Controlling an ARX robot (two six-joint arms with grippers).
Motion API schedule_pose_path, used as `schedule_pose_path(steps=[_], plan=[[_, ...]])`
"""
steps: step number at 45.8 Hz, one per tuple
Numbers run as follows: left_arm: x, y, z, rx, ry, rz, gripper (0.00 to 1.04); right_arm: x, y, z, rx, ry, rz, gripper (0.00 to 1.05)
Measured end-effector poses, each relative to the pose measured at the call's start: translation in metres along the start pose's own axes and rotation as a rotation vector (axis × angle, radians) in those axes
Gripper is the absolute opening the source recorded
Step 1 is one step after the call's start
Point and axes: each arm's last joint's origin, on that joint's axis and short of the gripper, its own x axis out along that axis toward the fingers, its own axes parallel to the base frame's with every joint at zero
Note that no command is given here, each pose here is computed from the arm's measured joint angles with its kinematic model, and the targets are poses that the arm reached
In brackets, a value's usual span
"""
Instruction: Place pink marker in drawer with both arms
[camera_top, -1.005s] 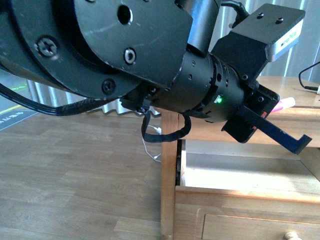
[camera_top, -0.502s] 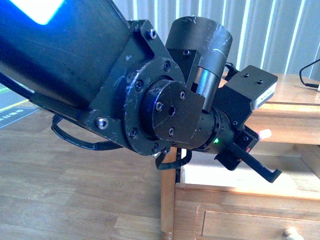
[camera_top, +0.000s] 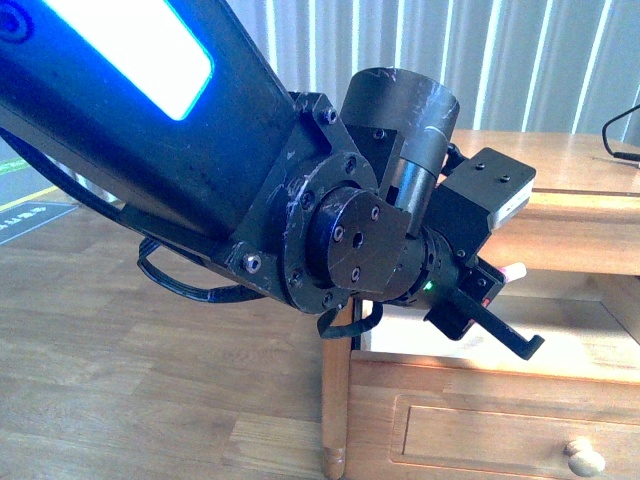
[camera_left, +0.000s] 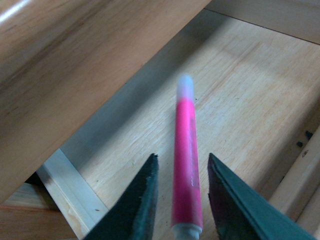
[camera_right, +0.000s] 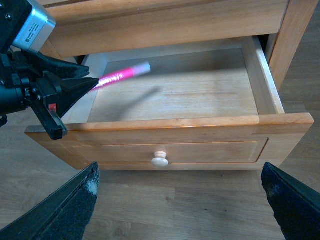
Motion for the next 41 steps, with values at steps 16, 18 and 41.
schedule_pose_path(steps=[16,18,41], plan=[[-0.01,0.001,-0.008,-0.005,0.02,0.142,0.8,0.0,0.0,0.0,0.0,0.0,0.0,0.96],[-0.017,0.002,-0.008,-0.012,0.018,0.196,0.89,0.0,0.0,0.0,0.0,0.0,0.0,0.96],[-0.171,0.01,-0.002,-0.218,-0.15,0.509,0.98,0.0,0.0,0.0,0.0,0.0,0.0,0.96]])
